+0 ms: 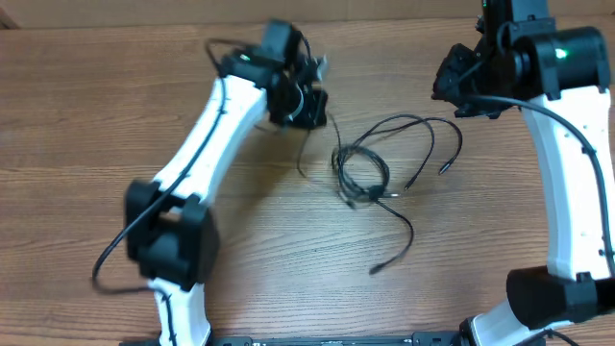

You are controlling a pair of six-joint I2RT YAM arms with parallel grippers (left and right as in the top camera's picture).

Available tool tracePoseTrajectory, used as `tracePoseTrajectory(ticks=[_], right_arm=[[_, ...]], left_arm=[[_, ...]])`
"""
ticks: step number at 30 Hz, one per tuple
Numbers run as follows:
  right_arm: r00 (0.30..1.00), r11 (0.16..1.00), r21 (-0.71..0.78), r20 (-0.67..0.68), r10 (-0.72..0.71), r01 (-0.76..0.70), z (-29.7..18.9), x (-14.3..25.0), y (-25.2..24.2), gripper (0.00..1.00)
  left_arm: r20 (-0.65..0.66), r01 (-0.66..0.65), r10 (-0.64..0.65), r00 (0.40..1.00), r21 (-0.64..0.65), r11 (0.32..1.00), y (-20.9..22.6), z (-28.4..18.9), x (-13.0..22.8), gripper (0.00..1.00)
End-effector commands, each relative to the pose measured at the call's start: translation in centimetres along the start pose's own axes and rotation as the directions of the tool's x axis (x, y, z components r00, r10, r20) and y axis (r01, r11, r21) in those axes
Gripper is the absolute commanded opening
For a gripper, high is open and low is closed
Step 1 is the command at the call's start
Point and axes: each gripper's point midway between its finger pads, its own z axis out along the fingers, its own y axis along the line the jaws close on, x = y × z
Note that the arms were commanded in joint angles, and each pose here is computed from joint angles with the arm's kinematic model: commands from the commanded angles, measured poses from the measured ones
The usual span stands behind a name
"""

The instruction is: Untangle cables

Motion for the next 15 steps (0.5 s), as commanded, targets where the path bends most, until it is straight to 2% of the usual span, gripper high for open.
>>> tracePoseTrajectory(ticks=[1,6,10,15], right_arm=[[0.999,0.999,-0.035,-0.022,-0.042,0.041,0.4,0.0,0.6,0.38],[0.991,0.987,-0.120,-0.072,-0.113,0.104,0.6,0.9,1.9,0.45],[0.990,0.985,-0.137,-0.088,-0.114,0.101,0.7,1.2,2.2,0.50],[0.982,0.976,-0.183,-0.124,-0.140,0.116,1.0,1.9,3.0,0.50]], left_arm=[[0.231,-0.123,0.111,0.967,0.038,0.992,-5.7,-9.0,-3.2,0.04],[0.357,-0.165,0.125,0.926,0.082,0.983,-8.9,-14.0,-4.3,0.04],[0.419,-0.187,0.119,0.900,0.125,0.974,-10.8,-16.4,-4.6,0.04],[0.470,-0.207,0.111,0.875,0.157,0.966,-12.1,-18.2,-5.0,0.04]])
